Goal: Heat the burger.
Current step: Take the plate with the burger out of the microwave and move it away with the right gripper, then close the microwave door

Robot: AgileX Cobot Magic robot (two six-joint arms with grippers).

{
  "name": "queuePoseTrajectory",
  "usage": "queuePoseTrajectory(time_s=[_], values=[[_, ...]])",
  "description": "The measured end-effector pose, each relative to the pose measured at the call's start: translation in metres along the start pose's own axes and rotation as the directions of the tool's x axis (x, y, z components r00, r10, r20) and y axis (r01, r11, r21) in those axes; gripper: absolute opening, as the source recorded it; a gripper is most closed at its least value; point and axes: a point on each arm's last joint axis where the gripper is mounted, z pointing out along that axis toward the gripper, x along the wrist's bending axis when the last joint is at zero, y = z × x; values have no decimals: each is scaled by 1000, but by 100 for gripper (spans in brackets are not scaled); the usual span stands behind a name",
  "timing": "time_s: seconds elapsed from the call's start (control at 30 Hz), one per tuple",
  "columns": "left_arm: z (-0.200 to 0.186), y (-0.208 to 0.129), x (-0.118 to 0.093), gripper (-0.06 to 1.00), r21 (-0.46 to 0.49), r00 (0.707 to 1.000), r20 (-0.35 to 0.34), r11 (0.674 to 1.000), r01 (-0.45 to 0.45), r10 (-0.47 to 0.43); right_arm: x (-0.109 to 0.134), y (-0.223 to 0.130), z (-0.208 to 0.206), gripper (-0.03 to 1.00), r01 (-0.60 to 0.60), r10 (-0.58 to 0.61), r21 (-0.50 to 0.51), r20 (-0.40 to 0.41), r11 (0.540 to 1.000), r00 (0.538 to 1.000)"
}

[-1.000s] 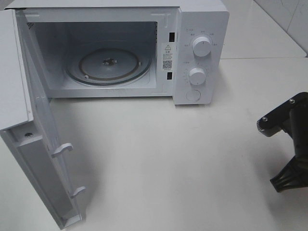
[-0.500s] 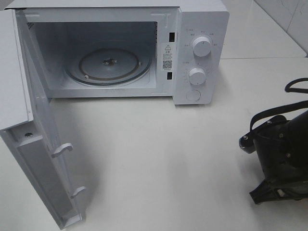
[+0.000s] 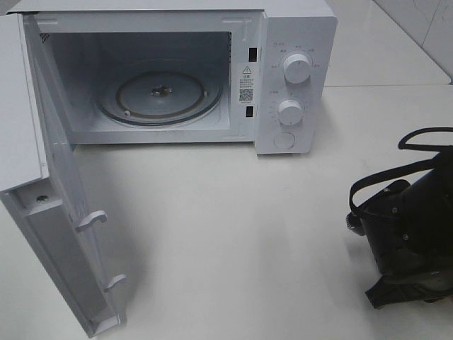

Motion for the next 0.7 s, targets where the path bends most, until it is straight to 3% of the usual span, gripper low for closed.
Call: queuePoseTrajectory(time_s=[0.13, 0.33, 0.5, 0.7], values=[[0, 0, 0, 97, 0, 1000, 0, 1000, 0, 0, -6, 6, -10, 37, -23, 23, -5, -10, 1000, 1000], [0, 0, 0, 97, 0, 1000, 0, 1000, 0, 0, -18, 12, -29, 47, -51, 49, -34, -63, 998, 997], [0, 0, 0, 97, 0, 1000, 0, 1000, 0, 0, -36, 13, -54, 56, -58, 45, -75, -156, 995, 987], [0, 0, 0, 97, 0, 1000, 0, 1000, 0, 0, -67, 9, -100, 69, -77, 16, -160, -350, 984, 936]])
